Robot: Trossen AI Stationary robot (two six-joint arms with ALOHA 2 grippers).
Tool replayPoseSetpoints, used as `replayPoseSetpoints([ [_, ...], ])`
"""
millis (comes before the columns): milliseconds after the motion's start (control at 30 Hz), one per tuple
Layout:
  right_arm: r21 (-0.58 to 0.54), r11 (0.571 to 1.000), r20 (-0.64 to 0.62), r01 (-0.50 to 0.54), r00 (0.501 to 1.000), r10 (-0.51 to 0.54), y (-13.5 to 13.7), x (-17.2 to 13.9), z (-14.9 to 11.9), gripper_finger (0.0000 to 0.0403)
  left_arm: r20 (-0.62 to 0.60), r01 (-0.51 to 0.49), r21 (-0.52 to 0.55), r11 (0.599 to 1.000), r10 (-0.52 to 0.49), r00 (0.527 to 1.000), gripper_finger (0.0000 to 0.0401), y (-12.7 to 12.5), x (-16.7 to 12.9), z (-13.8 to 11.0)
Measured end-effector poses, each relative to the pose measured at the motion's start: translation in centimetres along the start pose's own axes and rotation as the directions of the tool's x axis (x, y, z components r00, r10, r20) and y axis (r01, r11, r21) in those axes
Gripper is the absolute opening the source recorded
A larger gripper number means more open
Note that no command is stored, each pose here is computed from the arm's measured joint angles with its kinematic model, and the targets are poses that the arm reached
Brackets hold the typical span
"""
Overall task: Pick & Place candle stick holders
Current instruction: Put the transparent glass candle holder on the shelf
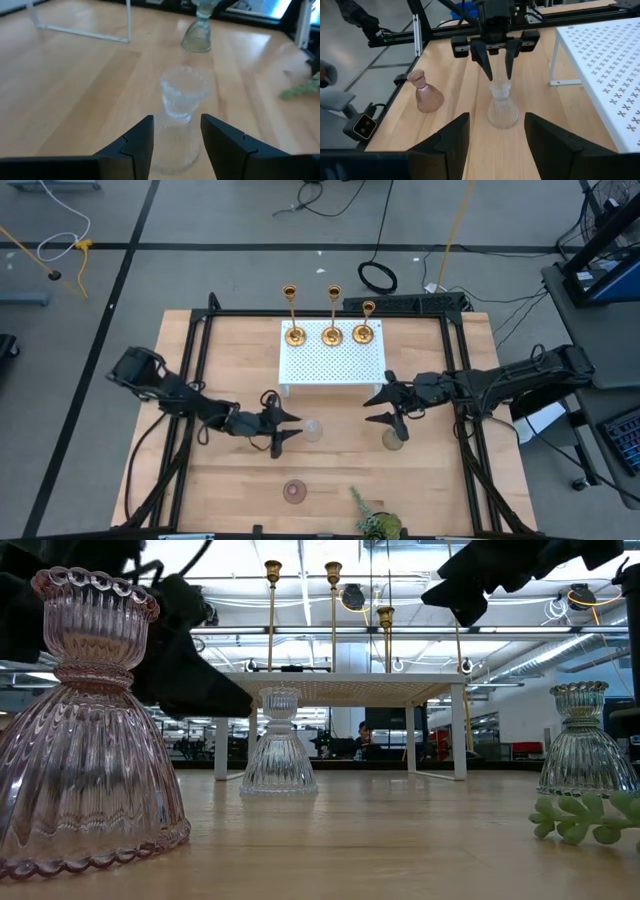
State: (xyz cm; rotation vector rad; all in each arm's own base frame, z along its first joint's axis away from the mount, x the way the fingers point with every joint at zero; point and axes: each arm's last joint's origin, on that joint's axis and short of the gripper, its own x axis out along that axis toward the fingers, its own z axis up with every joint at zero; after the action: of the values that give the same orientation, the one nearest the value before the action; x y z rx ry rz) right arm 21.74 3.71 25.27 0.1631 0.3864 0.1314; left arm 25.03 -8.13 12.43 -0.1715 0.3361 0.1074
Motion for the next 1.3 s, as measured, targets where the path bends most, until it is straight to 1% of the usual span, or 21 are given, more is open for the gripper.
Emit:
replayPoseSetpoints([
  [133,0.0,1.0,-0.001,0.001,1.0,-0.001,0.0,0.0,-0.1,0.018,-0.02,0.048,-0.006,0.999,-0.048,0.999,0.0191,0.1,1.3,0.3],
  [200,0.0,1.0,0.0,0.0,1.0,0.0,0.0,0.0,0.0,0.018,-0.024,0.053,-0.003,0.999,-0.053,0.998,0.0208,0.1,2.0,0.6],
  [367,0.0,1.0,0.0,0.0,1.0,0.0,0.0,0.0,0.0,0.018,-0.03,0.042,0.076,0.996,-0.04,0.999,0.0249,-0.2,3.6,1.0],
  [500,0.0,1.0,0.004,-0.001,1.0,0.001,0.0,0.0,0.0,0.018,-0.026,0.062,0.105,0.992,-0.06,0.998,0.0265,-0.7,4.6,1.3],
  [567,0.0,1.0,0.007,-0.001,1.0,0.001,0.0,0.0,0.0,0.018,-0.025,0.062,0.114,0.991,-0.06,0.998,0.0262,-0.8,4.8,1.4],
  [667,0.0,1.0,0.006,-0.001,1.0,0.001,0.0,0.0,0.0,0.018,-0.027,0.055,0.115,0.992,-0.052,0.998,0.0245,-0.7,4.9,1.3],
  [967,0.001,1.0,0.012,-0.002,1.0,0.002,0.0,0.0,0.1,0.018,-0.023,0.045,0.105,0.993,-0.043,0.999,0.0159,-0.5,5.0,1.3],
  [1033,0.001,1.0,0.012,-0.002,1.0,0.002,0.0,0.0,0.1,0.0179,-0.011,0.047,0.099,0.994,-0.046,0.999,0.0145,-0.5,5.0,1.5],
  [1167,0.001,1.0,0.013,-0.003,1.0,0.003,0.0,0.0,0.1,0.0177,0.043,0.058,0.077,0.995,-0.062,0.997,0.0142,-0.7,4.9,2.0],
  [1300,0.001,1.0,0.027,-0.005,1.0,0.005,0.0,0.0,0.2,0.0176,0.124,0.063,0.071,0.995,-0.072,0.99,0.0161,-0.9,4.8,3.0],
])
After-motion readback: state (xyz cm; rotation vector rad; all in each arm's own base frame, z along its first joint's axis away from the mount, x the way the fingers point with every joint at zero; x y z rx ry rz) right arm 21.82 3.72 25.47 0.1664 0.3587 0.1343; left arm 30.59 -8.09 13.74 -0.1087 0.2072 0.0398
